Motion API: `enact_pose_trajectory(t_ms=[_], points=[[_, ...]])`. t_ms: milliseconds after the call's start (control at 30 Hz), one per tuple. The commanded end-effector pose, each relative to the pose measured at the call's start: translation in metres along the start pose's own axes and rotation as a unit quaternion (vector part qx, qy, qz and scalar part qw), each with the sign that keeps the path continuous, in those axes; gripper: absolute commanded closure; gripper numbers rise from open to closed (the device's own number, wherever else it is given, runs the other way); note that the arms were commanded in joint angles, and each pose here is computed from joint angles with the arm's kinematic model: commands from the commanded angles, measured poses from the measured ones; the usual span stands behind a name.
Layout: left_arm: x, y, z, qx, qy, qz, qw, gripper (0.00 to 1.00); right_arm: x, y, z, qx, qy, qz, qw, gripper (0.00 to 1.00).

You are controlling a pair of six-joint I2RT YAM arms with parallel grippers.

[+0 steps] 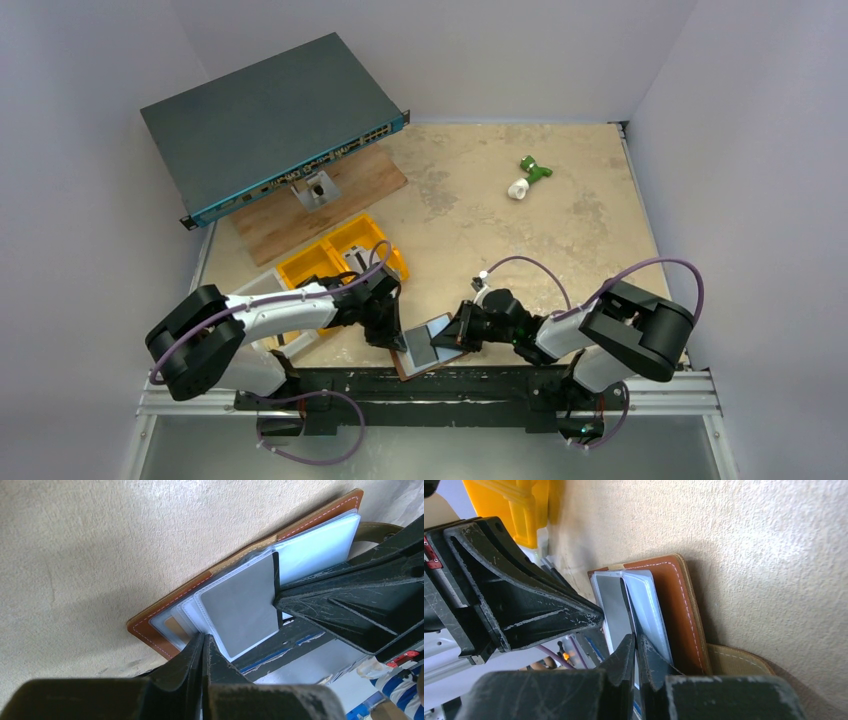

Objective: Take the credit cards out of the card holder
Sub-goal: Remove the credit card from the card holder.

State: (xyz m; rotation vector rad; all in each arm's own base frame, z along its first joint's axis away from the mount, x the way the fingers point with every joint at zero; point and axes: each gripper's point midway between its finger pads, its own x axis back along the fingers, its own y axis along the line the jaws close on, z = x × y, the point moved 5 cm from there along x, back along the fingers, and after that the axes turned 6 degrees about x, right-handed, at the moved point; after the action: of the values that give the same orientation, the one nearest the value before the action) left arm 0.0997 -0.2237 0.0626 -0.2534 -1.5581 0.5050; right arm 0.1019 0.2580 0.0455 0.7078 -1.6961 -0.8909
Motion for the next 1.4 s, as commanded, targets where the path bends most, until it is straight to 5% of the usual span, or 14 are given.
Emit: enact_pose_trajectory(t_ms=[0,1367], points=[[-0.008,0.046,0.004,0.009,-0.014,-0.116,0.993,1.0,0.001,-0.011,-0.002,0.005,-0.017,0.025,1.0,1.0],[0.004,0.038,-0.003,-0.027,-0.025,-0.117,0.992,1.0,0.016,-0.026,-0.032,0.064,-0.059,0.103,0.991,1.0]])
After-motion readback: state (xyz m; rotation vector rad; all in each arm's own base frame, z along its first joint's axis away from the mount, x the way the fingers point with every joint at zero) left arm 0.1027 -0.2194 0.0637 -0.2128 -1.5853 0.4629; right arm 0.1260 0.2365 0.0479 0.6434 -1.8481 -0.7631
